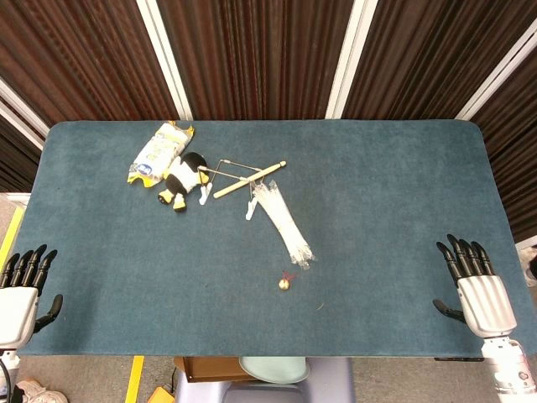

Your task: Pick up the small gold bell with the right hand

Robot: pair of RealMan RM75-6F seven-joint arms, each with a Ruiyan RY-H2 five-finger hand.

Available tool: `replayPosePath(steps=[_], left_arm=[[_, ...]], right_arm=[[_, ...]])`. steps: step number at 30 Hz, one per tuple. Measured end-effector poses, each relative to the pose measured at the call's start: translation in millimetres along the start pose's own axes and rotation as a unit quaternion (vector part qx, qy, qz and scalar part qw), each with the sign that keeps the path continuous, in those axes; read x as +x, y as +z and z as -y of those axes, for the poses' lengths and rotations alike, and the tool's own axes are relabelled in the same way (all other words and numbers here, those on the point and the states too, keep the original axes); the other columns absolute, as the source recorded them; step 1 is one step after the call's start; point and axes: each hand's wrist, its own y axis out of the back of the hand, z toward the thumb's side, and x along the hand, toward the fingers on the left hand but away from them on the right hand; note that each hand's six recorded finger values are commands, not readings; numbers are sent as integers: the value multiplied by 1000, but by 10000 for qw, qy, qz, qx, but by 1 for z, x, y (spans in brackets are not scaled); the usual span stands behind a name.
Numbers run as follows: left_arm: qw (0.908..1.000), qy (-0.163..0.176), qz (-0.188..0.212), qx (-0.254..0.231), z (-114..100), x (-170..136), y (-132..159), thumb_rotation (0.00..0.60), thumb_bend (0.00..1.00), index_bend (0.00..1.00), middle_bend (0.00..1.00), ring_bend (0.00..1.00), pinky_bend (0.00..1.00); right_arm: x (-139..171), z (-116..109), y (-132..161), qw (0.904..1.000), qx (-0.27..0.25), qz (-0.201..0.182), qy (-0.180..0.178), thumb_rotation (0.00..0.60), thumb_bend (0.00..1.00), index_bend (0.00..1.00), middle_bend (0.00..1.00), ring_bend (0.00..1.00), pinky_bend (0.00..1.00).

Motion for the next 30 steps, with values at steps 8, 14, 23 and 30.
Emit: replayPosePath(steps=[8, 14, 23, 30], left_arm=[[9999, -75, 129, -77, 1, 2, 5, 600, 417, 46, 0, 0, 0], [9996, -157, 192, -121, 4, 3, 4, 600, 418, 42, 0, 0, 0], [9995, -142, 139, -253, 1, 5, -2, 600, 415, 45, 0, 0, 0], [9993, -134, 57, -331, -2, 7, -9, 600, 417, 42, 0, 0, 0]], right_arm=[[-7, 8, 27, 9982, -36, -578, 153, 600, 214, 0, 0, 0, 0], [-33, 25, 78, 9859, 84, -1590, 518, 600, 214, 54, 0, 0, 0], [-94, 69, 189, 9481, 369, -2918, 1208, 600, 259, 342, 0, 0, 0], [-121, 87, 251, 9364, 495, -3252, 1225, 600, 362, 460, 0, 0, 0]])
